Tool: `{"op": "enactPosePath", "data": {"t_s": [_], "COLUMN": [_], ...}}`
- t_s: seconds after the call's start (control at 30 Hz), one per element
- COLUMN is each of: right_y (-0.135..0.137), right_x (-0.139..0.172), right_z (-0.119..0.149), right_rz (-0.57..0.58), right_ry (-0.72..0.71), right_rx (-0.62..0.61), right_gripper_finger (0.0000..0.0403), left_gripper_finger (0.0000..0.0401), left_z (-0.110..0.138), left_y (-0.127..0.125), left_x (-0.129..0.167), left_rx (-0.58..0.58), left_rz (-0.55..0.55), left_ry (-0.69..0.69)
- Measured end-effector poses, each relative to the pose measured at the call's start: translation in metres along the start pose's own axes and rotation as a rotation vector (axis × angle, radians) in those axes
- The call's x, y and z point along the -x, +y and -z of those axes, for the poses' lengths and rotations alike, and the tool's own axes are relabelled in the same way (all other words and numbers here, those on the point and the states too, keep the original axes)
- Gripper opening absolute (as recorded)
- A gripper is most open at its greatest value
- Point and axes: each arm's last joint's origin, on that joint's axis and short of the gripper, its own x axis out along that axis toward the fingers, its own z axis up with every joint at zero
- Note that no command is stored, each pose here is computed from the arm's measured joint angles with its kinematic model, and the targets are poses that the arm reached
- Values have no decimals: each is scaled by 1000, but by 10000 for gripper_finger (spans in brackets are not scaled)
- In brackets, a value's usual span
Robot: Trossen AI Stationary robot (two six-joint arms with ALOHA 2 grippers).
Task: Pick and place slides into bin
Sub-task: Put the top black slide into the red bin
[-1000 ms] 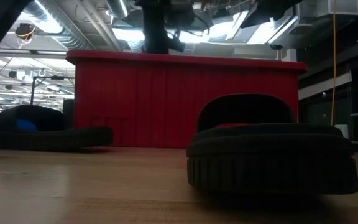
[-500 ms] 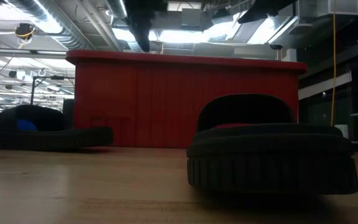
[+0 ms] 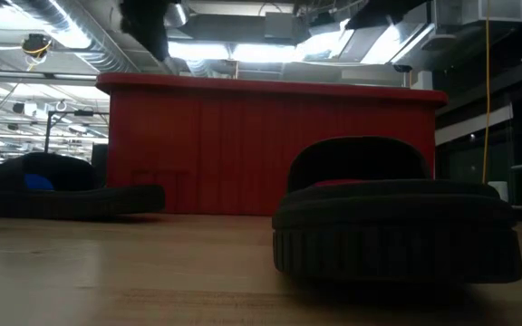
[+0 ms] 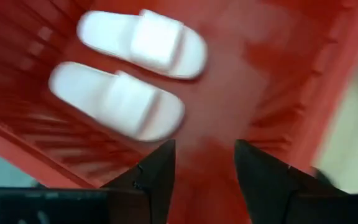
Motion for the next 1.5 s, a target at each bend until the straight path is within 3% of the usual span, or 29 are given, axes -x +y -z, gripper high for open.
{"op": "enactPosePath", "data": {"t_s": [0.13,0.3,0.5,0.67,1.17,1.5], "right_y": [-2,-4,-4,0,25,28], "right_x": [0,2,2,0,-33,-47], "right_z": [-8,-16,-18,-17,-11,-13], "right_rz": [-1,-17,-20,-47,-121,-112], "right_ry": [-88,-187,-200,-188,-115,-144], "right_rx": [-17,-35,-115,-166,-153,-154], "right_gripper_finger": [6,6,6,6,6,6], "left_gripper_finger": [157,157,157,157,157,157], "left_z": [27,58,90,111,159,170], "left_y": [-2,0,8,16,9,9], "left_x": [8,18,35,40,-6,-17], "left_rx": [75,146,237,376,496,518], "left_rz": [96,132,178,160,270,245], "left_ry": [0,-9,41,122,283,284]}}
